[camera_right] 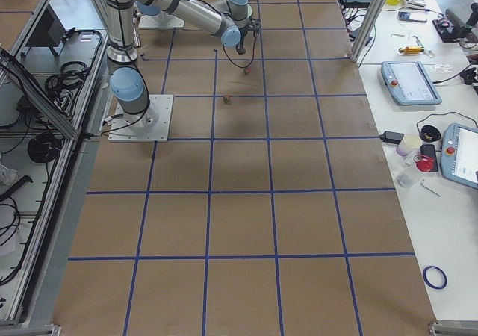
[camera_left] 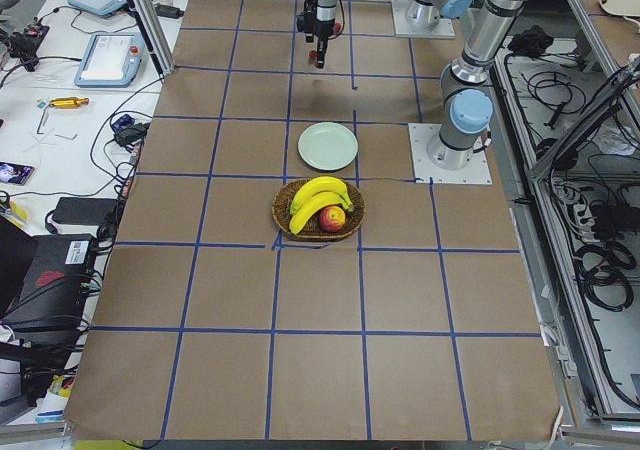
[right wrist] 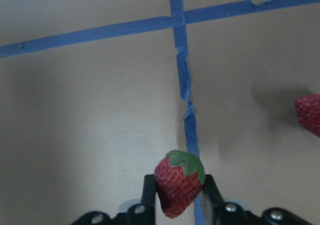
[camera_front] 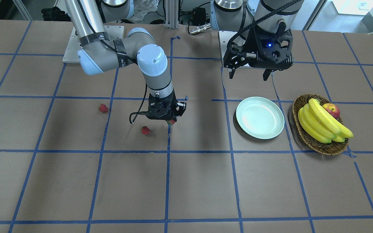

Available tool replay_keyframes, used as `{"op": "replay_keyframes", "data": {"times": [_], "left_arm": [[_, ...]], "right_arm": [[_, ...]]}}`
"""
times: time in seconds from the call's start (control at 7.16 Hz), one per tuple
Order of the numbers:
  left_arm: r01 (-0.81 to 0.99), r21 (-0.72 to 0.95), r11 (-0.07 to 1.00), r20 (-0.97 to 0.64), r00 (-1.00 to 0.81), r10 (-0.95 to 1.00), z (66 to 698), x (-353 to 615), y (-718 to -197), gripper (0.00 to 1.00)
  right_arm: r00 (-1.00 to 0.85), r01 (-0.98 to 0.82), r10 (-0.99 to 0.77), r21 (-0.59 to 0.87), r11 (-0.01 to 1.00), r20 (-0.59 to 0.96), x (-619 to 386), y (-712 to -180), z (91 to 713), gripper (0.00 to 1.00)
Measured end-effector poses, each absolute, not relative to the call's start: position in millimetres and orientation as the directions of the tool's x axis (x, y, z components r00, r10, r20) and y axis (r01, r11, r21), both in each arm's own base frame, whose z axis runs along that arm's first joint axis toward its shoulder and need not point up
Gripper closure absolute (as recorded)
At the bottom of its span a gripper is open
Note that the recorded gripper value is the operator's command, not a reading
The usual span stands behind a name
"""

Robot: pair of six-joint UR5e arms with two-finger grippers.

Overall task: Collect all strawberries into plate
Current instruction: 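Carry the strawberry toward the plate and release it mid-table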

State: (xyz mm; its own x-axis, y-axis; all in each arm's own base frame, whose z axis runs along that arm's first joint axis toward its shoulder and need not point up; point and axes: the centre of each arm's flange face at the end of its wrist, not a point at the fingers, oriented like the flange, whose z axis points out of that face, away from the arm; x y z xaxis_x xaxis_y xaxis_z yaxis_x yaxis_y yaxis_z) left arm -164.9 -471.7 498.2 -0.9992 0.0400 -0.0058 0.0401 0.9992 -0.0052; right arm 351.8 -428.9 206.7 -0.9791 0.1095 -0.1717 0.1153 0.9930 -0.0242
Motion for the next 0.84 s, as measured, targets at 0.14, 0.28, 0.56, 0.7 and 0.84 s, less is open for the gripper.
{"op": "replay_keyframes", "data": {"times": [0.14, 0.28, 0.56, 0.7, 0.84], "left_arm": [[0.04, -0.005, 0.999, -0.006, -0.999, 0.04, 498, -165, -472, 0.0], [0.039, -0.005, 0.999, -0.005, -0.999, 0.039, 498, -165, -471, 0.0], [0.04, -0.009, 0.999, -0.006, -0.999, 0.04, 500, -165, -470, 0.0], [0.041, -0.013, 0.999, -0.005, -0.999, 0.041, 502, -165, -469, 0.0], [0.041, -0.014, 0.999, -0.006, -0.999, 0.04, 502, -165, -469, 0.0]], "right_arm": [[-0.979, 0.113, 0.107, -0.023, 0.993, -0.174, 355, -430, 199, 0.9], [-0.978, 0.112, 0.106, -0.025, 0.993, -0.177, 357, -431, 193, 0.61], [-0.973, 0.109, 0.102, -0.021, 0.994, -0.206, 363, -431, 185, 0.0], [-0.971, 0.106, 0.1, -0.015, 0.994, -0.216, 364, -430, 186, 0.0], [-0.972, 0.103, 0.097, -0.02, 0.994, -0.214, 363, -429, 191, 0.0]]}}
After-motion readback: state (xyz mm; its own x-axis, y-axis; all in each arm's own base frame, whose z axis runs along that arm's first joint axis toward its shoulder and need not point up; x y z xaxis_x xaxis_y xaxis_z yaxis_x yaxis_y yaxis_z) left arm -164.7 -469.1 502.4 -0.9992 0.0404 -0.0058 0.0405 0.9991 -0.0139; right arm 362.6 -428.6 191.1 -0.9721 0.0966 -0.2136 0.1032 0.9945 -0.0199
